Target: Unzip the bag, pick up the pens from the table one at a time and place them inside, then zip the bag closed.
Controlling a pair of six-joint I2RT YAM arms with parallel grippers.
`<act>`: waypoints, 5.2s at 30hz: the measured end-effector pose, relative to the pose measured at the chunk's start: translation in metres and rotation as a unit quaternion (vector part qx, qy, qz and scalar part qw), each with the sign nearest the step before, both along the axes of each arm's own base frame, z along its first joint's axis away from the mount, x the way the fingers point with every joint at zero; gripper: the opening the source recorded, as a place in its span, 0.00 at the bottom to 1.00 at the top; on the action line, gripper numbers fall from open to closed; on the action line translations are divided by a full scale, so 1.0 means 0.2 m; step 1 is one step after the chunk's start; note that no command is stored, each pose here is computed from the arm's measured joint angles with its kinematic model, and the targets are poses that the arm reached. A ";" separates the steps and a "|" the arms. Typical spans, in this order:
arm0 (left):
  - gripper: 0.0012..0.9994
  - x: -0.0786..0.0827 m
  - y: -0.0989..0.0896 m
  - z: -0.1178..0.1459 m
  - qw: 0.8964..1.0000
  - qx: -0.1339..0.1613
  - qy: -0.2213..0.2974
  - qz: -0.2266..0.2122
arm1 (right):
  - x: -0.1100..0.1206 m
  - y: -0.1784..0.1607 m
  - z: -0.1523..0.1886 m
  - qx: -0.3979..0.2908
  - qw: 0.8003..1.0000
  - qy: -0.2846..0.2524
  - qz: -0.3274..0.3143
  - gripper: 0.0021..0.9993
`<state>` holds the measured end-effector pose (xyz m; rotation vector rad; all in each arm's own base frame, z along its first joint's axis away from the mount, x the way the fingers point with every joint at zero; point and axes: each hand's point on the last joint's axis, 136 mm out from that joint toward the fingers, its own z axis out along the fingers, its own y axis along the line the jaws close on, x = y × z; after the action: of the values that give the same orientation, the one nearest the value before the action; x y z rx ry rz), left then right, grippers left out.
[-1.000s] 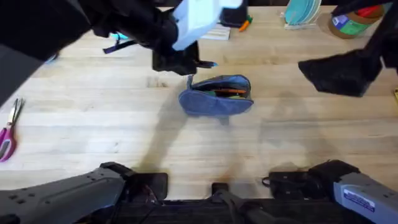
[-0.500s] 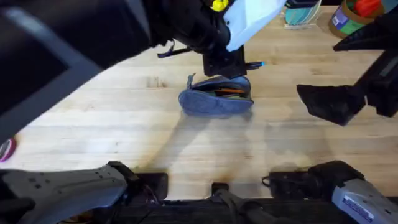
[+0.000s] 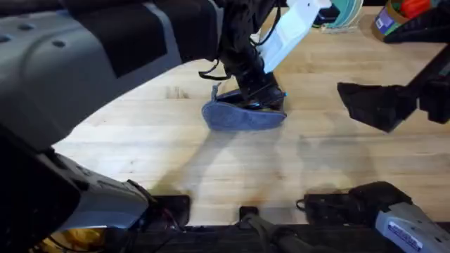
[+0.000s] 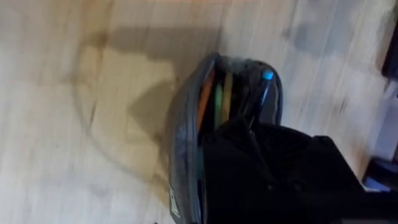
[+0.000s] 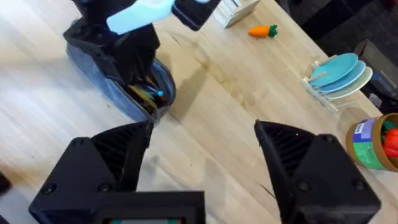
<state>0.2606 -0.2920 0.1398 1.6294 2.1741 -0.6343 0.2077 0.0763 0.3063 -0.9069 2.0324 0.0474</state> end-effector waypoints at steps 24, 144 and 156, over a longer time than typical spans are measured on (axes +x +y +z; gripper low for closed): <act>0.99 0.01 0.21 -0.14 0.992 0.122 0.002 0.042 | 0.05 0.01 -0.06 -0.006 1.000 0.030 0.000 1.00; 0.99 0.10 1.26 -0.16 0.988 -0.141 0.005 -0.061 | 0.42 1.26 -0.96 0.195 0.901 0.387 -0.015 0.03; 0.99 0.10 1.20 -0.09 0.982 -0.185 0.006 -0.043 | 0.37 1.21 -0.73 0.204 0.917 0.342 0.021 0.03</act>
<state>0.2807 -0.0513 0.1210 1.5239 1.8603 -1.0090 0.2817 0.3179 0.1603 -0.7163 2.4901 0.8904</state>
